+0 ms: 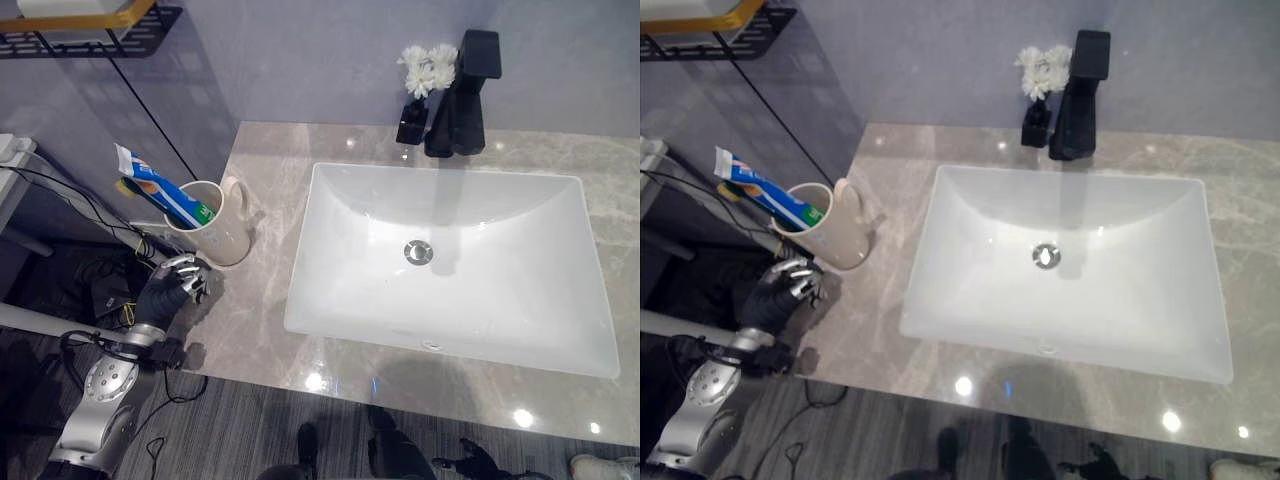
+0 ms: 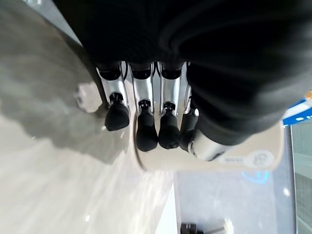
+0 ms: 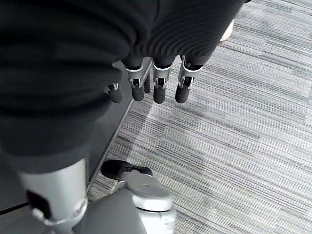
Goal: Put brush and paste in cup on sink, flatten towel.
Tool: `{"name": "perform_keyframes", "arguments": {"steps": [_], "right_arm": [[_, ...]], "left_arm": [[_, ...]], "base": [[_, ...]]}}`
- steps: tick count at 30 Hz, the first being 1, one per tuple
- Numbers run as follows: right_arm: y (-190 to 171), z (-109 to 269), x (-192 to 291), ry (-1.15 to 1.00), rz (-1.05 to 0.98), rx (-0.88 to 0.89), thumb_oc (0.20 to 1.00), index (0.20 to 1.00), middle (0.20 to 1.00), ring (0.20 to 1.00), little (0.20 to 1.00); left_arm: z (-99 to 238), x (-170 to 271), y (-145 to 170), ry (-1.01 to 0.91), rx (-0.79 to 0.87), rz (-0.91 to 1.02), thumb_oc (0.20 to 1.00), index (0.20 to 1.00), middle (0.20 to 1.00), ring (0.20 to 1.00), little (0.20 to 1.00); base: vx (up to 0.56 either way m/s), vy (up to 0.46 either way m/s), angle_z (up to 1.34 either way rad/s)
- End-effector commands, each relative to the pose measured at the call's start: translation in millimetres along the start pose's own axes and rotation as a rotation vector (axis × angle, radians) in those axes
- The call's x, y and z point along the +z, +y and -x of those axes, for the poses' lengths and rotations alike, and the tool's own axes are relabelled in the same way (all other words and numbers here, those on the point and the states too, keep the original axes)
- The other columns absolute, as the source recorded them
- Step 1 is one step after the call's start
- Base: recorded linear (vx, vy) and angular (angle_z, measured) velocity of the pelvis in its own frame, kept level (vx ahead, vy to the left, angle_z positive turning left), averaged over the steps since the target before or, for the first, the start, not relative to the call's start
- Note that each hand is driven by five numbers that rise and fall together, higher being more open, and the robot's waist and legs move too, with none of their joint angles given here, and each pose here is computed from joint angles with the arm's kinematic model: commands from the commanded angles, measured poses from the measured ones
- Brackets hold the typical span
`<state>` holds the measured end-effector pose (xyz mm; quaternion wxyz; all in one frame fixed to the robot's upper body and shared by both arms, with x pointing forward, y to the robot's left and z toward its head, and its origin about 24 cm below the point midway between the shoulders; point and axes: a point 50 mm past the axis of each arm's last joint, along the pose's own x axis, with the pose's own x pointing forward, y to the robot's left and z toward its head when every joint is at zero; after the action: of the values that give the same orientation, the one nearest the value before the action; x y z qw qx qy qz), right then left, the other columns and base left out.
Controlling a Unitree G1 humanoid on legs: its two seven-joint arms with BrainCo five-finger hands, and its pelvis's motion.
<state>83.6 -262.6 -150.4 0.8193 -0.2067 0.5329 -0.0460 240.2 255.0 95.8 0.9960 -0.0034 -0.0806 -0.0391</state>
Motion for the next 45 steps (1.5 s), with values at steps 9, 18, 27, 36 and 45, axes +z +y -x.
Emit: {"name": "perform_keyframes", "arguments": {"steps": [9, 18, 27, 36, 45], "right_arm": [[-8.6, -3.2, 15.1, -0.045, 0.016, -0.038, 1.0, 1.0, 1.0, 1.0, 1.0], [-6.1, -4.7, 28.3, -0.09, 0.03, -0.038, 1.0, 1.0, 1.0, 1.0, 1.0], [-4.4, -5.3, 34.0, -0.107, 0.043, -0.039, 1.0, 1.0, 1.0, 1.0, 1.0], [-4.1, -5.9, 37.1, -0.114, 0.043, -0.045, 1.0, 1.0, 1.0, 1.0, 1.0], [-6.4, -6.2, 36.7, -0.11, 0.035, -0.054, 1.0, 1.0, 1.0, 1.0, 1.0]], "left_arm": [[-25.9, 26.9, 2.2, -0.162, 0.046, -0.067, 0.2, 0.2, 0.2, 0.2, 0.2], [-53.8, 45.1, -1.1, -0.247, 0.08, -0.098, 0.2, 0.2, 0.2, 0.2, 0.2], [-79.3, 68.4, 0.1, -0.324, 0.126, -0.138, 0.2, 0.2, 0.2, 0.2, 0.2], [-91.4, 80.0, 1.9, -0.356, 0.154, -0.154, 0.2, 0.2, 0.2, 0.2, 0.2], [-86.6, 83.7, 28.7, -0.347, 0.266, -0.191, 0.2, 0.2, 0.2, 0.2, 0.2]], "base": [[0.02, -0.018, -0.08], [0.03, -0.007, -0.06], [0.01, -0.003, -0.04], [0.0, -0.007, -0.05], [0.0, -0.002, 0.0]]}}
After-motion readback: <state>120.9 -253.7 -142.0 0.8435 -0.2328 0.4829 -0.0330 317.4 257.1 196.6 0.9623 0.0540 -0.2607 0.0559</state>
